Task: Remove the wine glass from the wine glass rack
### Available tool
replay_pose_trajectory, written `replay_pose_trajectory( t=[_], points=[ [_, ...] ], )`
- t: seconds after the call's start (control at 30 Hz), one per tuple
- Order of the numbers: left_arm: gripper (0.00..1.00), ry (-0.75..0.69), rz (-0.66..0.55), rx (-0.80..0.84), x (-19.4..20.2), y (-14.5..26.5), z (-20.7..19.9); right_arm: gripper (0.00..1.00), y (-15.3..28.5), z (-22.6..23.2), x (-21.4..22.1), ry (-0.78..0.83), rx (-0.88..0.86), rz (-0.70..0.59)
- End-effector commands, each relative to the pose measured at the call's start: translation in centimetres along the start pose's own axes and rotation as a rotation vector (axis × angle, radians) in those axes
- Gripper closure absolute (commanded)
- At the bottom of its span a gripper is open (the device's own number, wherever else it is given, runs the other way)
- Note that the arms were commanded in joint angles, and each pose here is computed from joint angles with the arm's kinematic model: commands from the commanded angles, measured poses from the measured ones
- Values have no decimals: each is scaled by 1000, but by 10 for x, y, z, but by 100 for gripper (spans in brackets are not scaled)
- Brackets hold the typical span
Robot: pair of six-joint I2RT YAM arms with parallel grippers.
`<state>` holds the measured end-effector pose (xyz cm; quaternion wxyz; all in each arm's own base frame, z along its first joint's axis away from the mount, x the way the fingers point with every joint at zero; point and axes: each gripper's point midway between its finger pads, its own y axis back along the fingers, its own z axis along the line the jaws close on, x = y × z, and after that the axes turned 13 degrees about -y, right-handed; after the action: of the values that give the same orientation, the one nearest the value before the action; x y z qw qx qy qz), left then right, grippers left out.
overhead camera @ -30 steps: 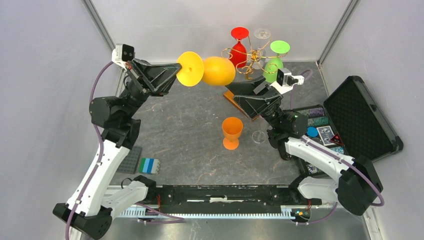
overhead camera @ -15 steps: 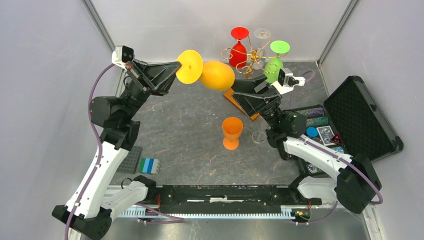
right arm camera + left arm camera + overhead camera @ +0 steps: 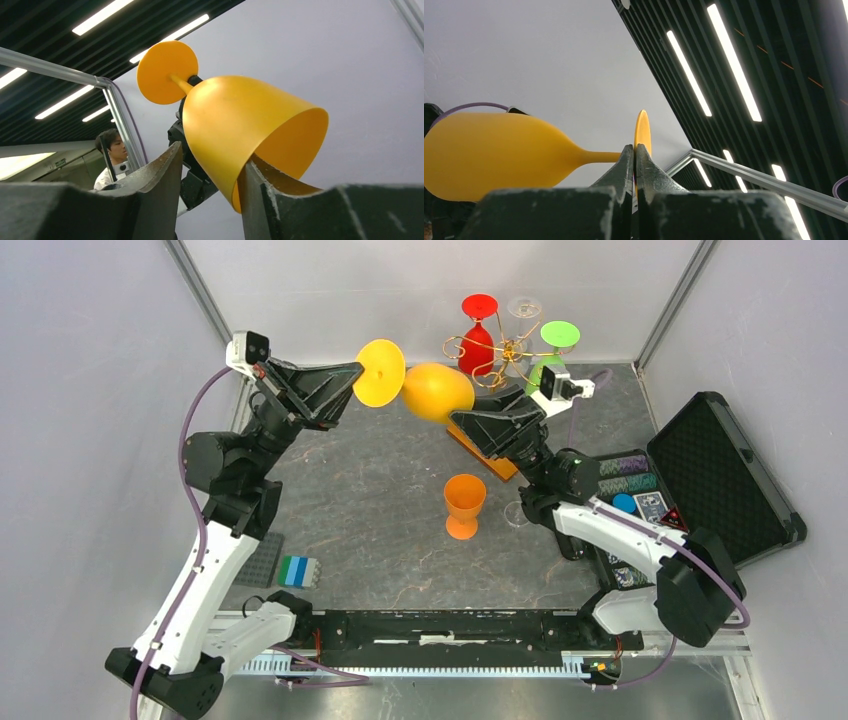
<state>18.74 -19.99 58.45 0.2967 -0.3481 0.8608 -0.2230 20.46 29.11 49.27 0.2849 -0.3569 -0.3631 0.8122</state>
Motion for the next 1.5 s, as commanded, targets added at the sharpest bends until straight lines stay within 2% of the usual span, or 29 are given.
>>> replay_pose_trajectory(
  t=[0.0,0.13,0.2,0.27,0.37,0.47,0.57,0.67,0.73,0.87,1.03,1.17,1.47],
  points=[
    [98,14,-6,54,0,3,-13,57,-13,59,-3,42,-237,6],
    [98,10,-9,56,1,5,-14,83,-14,62,-3,53,-246,6],
    [98,2,-12,57,0,6,-15,92,-13,62,-3,61,-240,5],
    [93,-8,-16,56,0,6,-14,99,-14,62,-3,70,-237,5],
    [76,-29,-17,51,0,7,-13,100,-14,63,-4,90,-229,4],
    [47,-66,-20,35,1,8,-9,100,-14,62,-4,115,-206,8],
    [25,-143,-23,-8,3,14,2,100,-15,49,-3,165,-129,22],
    [13,-317,-35,-125,3,25,31,100,-16,22,-2,263,31,61],
    [7,-492,-25,-312,-4,39,67,100,-16,0,1,340,168,106],
    [3,-772,32,-629,-21,80,120,100,-13,-35,8,476,407,219],
    [0,-1050,94,-933,-53,126,149,100,2,-77,34,551,662,426],
    [0,-1145,164,-1055,-63,145,157,100,23,-97,69,632,807,614],
    [0,-1280,118,-1231,-90,177,150,100,71,-122,136,764,967,986]
  ],
)
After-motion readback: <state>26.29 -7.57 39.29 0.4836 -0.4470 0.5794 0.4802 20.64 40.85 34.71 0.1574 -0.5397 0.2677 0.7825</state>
